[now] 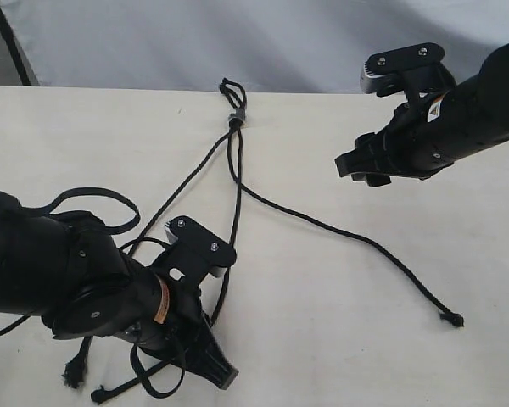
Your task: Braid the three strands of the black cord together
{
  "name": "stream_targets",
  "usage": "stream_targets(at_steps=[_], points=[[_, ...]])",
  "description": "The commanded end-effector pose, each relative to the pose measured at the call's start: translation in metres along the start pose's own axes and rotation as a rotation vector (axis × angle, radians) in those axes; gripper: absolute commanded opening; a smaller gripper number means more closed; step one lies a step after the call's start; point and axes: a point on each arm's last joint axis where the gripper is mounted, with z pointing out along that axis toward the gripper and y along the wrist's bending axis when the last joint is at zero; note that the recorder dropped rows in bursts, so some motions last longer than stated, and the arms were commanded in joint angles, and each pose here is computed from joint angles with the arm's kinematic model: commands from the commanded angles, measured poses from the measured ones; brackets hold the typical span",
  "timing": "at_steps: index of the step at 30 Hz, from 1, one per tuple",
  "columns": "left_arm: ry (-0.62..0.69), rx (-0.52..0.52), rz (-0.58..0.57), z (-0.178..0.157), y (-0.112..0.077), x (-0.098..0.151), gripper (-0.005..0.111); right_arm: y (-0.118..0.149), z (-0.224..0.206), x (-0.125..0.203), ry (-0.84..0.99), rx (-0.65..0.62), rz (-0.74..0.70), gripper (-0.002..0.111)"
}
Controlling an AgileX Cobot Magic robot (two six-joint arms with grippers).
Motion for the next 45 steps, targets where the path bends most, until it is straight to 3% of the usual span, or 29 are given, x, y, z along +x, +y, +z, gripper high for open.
stream_targets(at_steps=[1,5,8,9,11,16,20,27,32,36,38,45], points=[[0.06,-0.014,0.071,0.0,0.0,0.004,0.0,0.0,0.001,-0.001,-0.021,0.0,-0.006,0.059],[0.081,-0.064,0.157,-0.021,0.003,-0.01,0.0,0.0,0.001,-0.002,-0.03,0.001,-0.006,0.059],[0.043,-0.258,0.201,-0.05,0.029,-0.021,0.0,0.0,0.001,-0.002,-0.03,0.001,-0.01,0.059],[0.06,-0.362,0.135,-0.057,0.05,-0.02,0.0,0.0,0.001,-0.002,-0.03,0.001,-0.011,0.059],[0.09,-0.416,0.058,-0.056,0.078,-0.013,0.0,0.0,0.001,-0.002,-0.032,0.001,-0.011,0.059],[0.139,-0.391,-0.189,-0.033,0.121,0.027,0.0,0.0,0.001,-0.003,-0.036,0.001,-0.014,0.059],[0.066,-0.261,-0.19,-0.014,0.108,0.038,0.0,0.0,0.0,-0.003,-0.042,0.002,-0.017,0.059],[0.1,-0.185,-0.182,-0.003,0.078,0.042,0.0,0.0,0.0,-0.004,-0.052,0.002,-0.016,0.059],[0.034,-0.075,-0.132,-0.001,0.036,0.034,0.0,0.0,0.0,-0.004,-0.054,0.002,-0.017,0.059],[-0.037,0.008,-0.005,-0.004,-0.008,0.019,0.0,0.0,0.0,-0.004,-0.054,0.002,-0.017,0.059],[-0.034,0.005,0.048,-0.009,-0.02,0.01,0.0,0.0,0.0,-0.004,-0.051,0.002,-0.017,0.059],[0.016,-0.141,0.039,-0.029,0.0,-0.005,0.0,0.0,0.0,-0.004,-0.049,0.002,-0.014,0.059]])
